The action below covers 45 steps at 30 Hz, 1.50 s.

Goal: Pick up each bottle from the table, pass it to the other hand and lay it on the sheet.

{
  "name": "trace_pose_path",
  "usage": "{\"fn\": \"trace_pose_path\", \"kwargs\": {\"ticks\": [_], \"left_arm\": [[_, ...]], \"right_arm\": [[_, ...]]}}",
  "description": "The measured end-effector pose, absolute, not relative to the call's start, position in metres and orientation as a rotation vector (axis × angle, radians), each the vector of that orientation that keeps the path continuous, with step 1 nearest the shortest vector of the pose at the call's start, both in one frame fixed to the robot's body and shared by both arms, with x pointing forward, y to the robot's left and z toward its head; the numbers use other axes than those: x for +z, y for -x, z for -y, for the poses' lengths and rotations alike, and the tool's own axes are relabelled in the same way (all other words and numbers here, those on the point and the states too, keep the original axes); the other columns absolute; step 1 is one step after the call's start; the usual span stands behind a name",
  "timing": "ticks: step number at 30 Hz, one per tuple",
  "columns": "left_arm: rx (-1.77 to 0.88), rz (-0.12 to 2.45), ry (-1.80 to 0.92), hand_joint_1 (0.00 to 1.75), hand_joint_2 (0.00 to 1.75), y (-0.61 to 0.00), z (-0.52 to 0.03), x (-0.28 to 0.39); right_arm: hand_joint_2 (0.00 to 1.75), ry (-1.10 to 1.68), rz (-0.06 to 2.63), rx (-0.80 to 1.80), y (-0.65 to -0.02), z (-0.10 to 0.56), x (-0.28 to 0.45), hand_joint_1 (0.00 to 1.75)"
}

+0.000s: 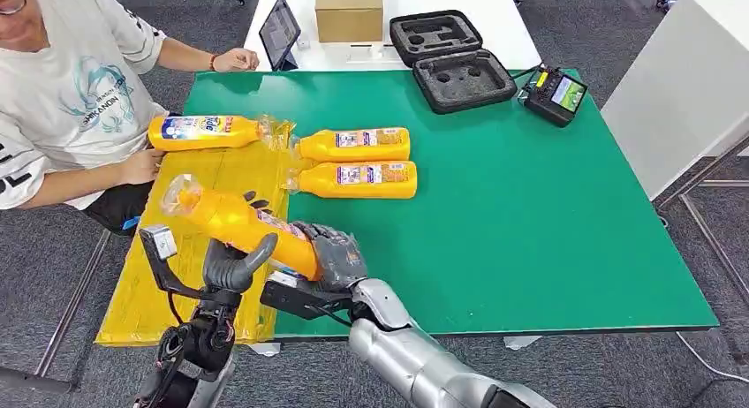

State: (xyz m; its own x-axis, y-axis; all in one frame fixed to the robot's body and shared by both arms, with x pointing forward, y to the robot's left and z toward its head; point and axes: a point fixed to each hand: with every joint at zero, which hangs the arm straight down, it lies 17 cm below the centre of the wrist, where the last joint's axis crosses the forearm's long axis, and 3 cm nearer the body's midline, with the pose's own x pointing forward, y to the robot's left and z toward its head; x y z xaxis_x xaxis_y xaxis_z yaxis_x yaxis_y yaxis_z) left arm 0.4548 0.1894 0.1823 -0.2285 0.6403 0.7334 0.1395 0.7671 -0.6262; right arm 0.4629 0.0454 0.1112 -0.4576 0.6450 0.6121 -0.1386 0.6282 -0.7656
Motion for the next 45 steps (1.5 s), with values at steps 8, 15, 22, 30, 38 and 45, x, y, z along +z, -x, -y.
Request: {"fn": "trace_pose_path", "kwargs": {"ticks": [8, 15, 22, 30, 38, 45], "left_arm": [[0.525, 1.777, 0.611, 1.75, 1.75, -0.455, -0.191, 0.185], [0.521, 1.784, 0.607, 1.75, 1.75, -0.457, -0.191, 0.187], [0.534, 1.826, 0.558, 1.75, 1.75, -0.46, -0.201, 0.197], [0.577, 1.879, 0.5, 1.75, 1.75, -0.457, -0.224, 0.204], [0.614, 1.892, 0.449, 1.75, 1.75, -0.452, -0.241, 0.201], [0.632, 1.928, 0.365, 1.75, 1.75, -0.449, -0.255, 0.203]], "right_arm": [[1.75, 0.521, 1.869, 1.03, -0.464, -0.046, 0.119, 1.75], [0.0, 0.533, 1.866, 1.052, -0.463, -0.046, 0.118, 0.0], [0.0, 0.459, 1.97, 0.996, -0.452, -0.052, 0.133, 0.0], [0.0, 0.299, 2.189, 0.648, -0.441, -0.021, 0.204, 0.0], [0.0, 0.25, 2.337, 0.386, -0.425, 0.021, 0.253, 0.0], [0.0, 0.277, 2.413, 0.254, -0.413, 0.044, 0.275, 0.0]]}}
